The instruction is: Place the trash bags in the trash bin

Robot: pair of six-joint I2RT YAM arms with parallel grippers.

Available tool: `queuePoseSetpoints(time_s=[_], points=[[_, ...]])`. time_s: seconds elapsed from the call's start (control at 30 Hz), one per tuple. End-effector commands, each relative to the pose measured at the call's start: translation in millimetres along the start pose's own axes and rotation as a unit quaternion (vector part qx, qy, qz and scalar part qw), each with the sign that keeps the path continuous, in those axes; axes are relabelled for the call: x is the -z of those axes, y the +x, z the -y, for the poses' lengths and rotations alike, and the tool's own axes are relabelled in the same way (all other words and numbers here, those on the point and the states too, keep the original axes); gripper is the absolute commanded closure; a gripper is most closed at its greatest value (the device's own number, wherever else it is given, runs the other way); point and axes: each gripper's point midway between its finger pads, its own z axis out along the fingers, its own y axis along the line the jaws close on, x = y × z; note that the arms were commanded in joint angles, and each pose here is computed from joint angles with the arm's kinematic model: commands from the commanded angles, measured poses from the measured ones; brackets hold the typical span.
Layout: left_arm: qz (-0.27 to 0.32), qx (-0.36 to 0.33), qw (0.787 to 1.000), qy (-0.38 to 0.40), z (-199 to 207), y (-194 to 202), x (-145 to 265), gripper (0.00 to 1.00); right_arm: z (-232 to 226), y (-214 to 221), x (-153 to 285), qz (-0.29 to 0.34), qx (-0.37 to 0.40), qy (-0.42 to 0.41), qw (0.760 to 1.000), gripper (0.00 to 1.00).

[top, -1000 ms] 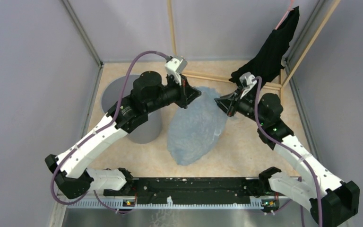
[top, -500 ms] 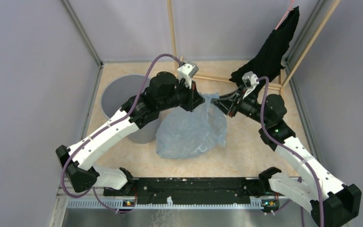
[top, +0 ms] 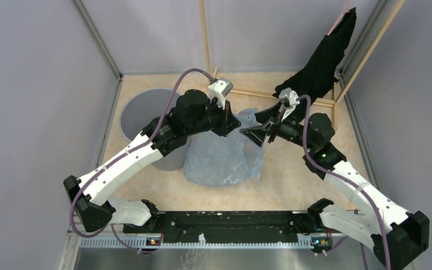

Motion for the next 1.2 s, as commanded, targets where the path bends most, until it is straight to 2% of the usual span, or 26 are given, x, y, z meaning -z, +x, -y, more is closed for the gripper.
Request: queuePoseSetpoints(time_s=[0.0, 0.1, 0.2, 0.27, 0.33, 0.4, 0.47, 0.5, 0.53, 0.63, 0.73, 0.9, 1.0, 1.17], points=[[0.039, -0.003, 0.999, 0.02, 14, -25, 14, 1.0, 5, 0, -13, -0.011, 0.042, 0.019, 0.999, 0.24], [0.039, -0.002, 0.999, 0.027, 17, -27, 14, 1.0, 6, 4, -20, -0.017, 0.044, 0.024, 0.999, 0.24], [0.04, -0.003, 0.999, 0.03, 19, -30, 17, 1.0, 9, 3, -21, -0.009, 0.046, 0.038, 0.998, 0.29], [0.043, -0.003, 0.999, 0.031, 21, -31, 21, 1.0, 13, 0, -19, 0.004, 0.048, 0.052, 0.997, 0.41], [0.047, -0.004, 0.998, 0.033, 22, -33, 25, 0.97, 18, -4, -15, 0.024, 0.048, 0.071, 0.996, 0.66], [0.05, -0.009, 0.998, 0.029, 22, -36, 30, 0.78, 21, -9, -11, 0.047, 0.049, 0.083, 0.994, 0.82], [0.053, -0.018, 0.998, 0.003, 14, -40, 38, 0.5, 22, -14, -8, 0.064, 0.049, 0.093, 0.992, 0.91], [0.054, -0.024, 0.998, -0.017, 8, -42, 44, 0.39, 24, -18, -4, 0.074, 0.049, 0.104, 0.991, 0.98], [0.055, -0.03, 0.997, -0.04, 0, -43, 51, 0.3, 28, -20, 0, 0.082, 0.048, 0.119, 0.988, 1.0], [0.054, -0.036, 0.986, -0.156, -39, -42, 73, 0.16, 41, -28, 15, 0.109, 0.047, 0.172, 0.978, 1.0], [0.037, -0.031, 0.955, -0.292, -86, -28, 98, 0.08, 52, -38, 38, 0.131, 0.059, 0.228, 0.963, 1.0], [-0.044, -0.047, 0.911, -0.407, -129, 13, 110, 0.04, 52, -56, 73, 0.15, 0.089, 0.279, 0.944, 1.0], [-0.086, -0.05, 0.905, -0.414, -137, 37, 102, 0.09, 51, -63, 90, 0.162, 0.099, 0.299, 0.935, 1.0], [-0.097, -0.051, 0.91, -0.4, -135, 44, 98, 0.34, 49, -69, 105, 0.17, 0.109, 0.314, 0.928, 1.0]])
